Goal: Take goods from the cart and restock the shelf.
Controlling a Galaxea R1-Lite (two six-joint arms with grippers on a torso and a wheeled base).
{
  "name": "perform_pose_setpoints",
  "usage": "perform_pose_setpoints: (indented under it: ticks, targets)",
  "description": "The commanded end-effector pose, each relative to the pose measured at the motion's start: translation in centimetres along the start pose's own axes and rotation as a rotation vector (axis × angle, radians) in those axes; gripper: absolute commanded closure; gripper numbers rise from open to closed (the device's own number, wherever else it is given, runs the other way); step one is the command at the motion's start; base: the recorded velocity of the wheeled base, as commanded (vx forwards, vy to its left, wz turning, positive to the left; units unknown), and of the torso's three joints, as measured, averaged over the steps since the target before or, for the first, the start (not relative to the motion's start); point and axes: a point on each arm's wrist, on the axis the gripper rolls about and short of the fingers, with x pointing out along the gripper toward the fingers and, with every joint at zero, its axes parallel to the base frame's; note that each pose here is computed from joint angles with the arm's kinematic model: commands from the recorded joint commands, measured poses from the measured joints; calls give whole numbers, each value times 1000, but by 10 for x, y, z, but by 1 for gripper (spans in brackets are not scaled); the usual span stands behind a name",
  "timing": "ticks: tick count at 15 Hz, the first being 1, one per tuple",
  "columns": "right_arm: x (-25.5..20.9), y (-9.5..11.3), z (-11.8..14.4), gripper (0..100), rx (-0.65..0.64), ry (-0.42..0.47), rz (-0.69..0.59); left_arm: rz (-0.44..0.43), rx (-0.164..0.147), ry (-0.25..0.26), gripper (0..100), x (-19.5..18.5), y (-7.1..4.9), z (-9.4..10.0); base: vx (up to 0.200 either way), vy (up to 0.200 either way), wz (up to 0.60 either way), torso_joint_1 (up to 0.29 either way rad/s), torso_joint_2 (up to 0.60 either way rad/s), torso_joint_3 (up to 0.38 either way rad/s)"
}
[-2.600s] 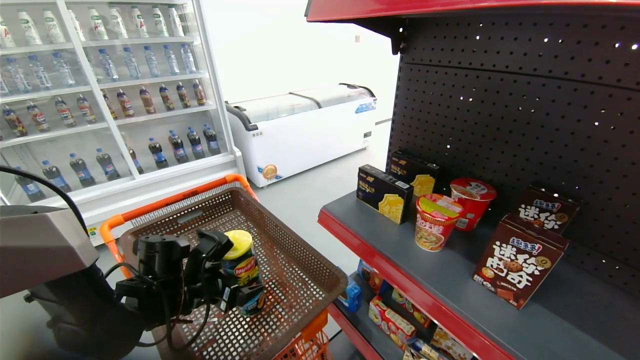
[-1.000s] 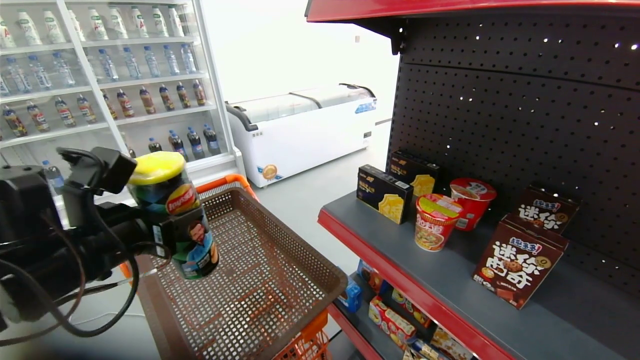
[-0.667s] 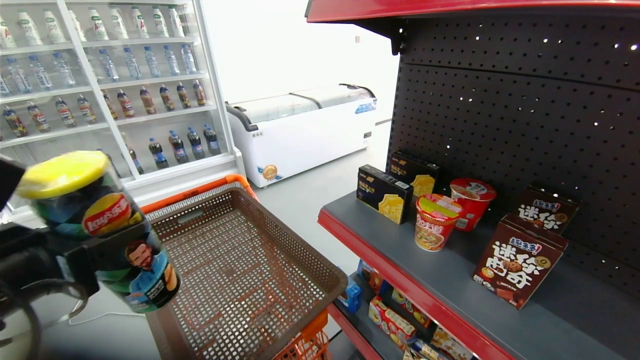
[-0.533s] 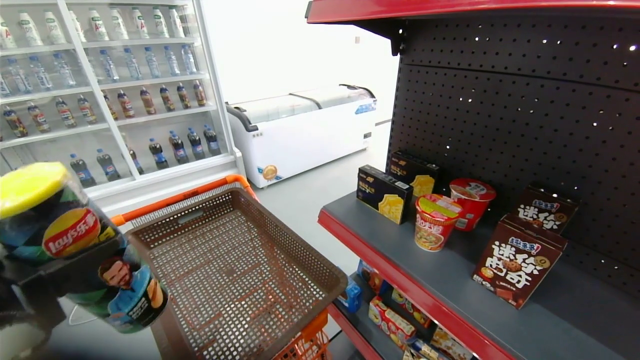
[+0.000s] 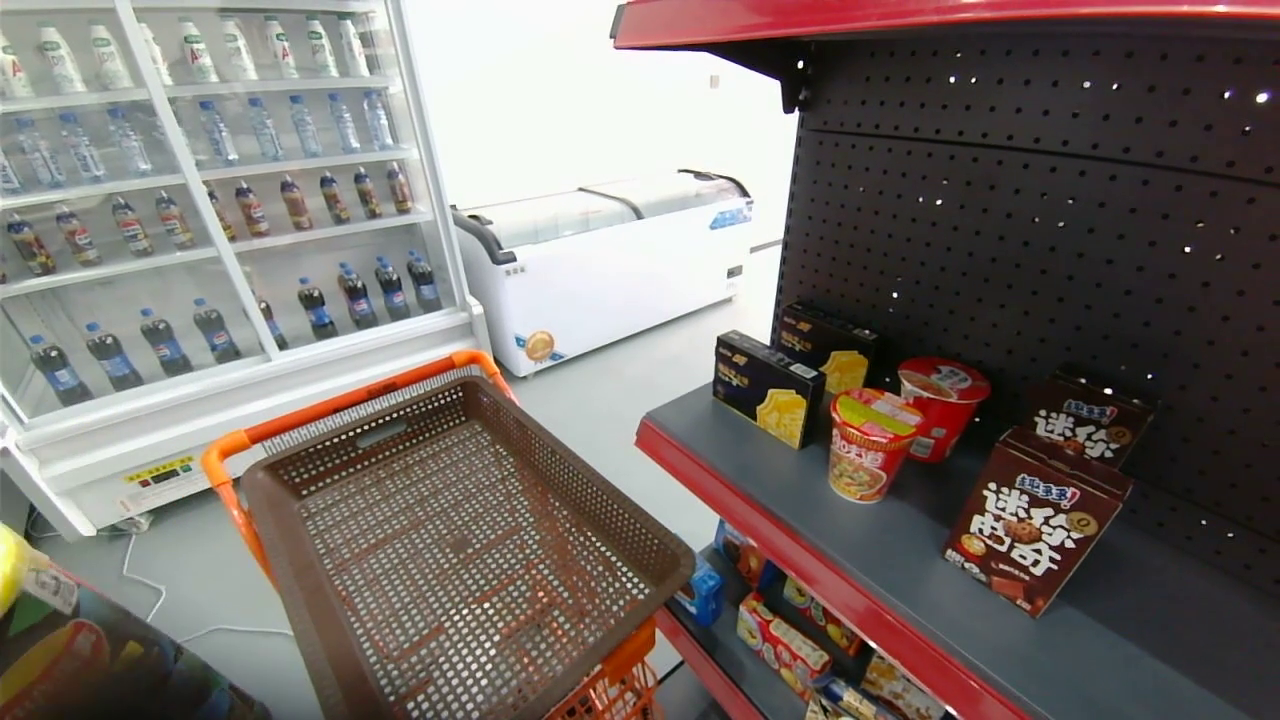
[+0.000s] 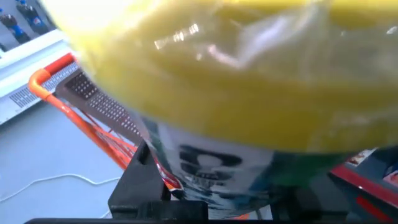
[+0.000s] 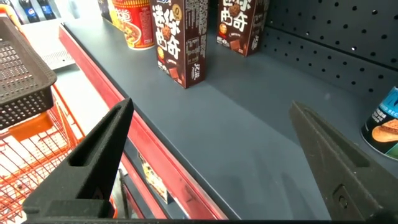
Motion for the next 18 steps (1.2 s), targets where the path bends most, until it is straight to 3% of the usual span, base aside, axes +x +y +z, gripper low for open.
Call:
perform_pose_setpoints:
  ticks: [1,18]
  targets:
    - [0,0,0,0,0,1,0,7,6,-61,100,-12,-1,7,0,0,-600,2,-2,2]
    - [0,0,0,0,0,1,0,5,2,-54,100,-12,-1,7,0,0,-600,3,2,1]
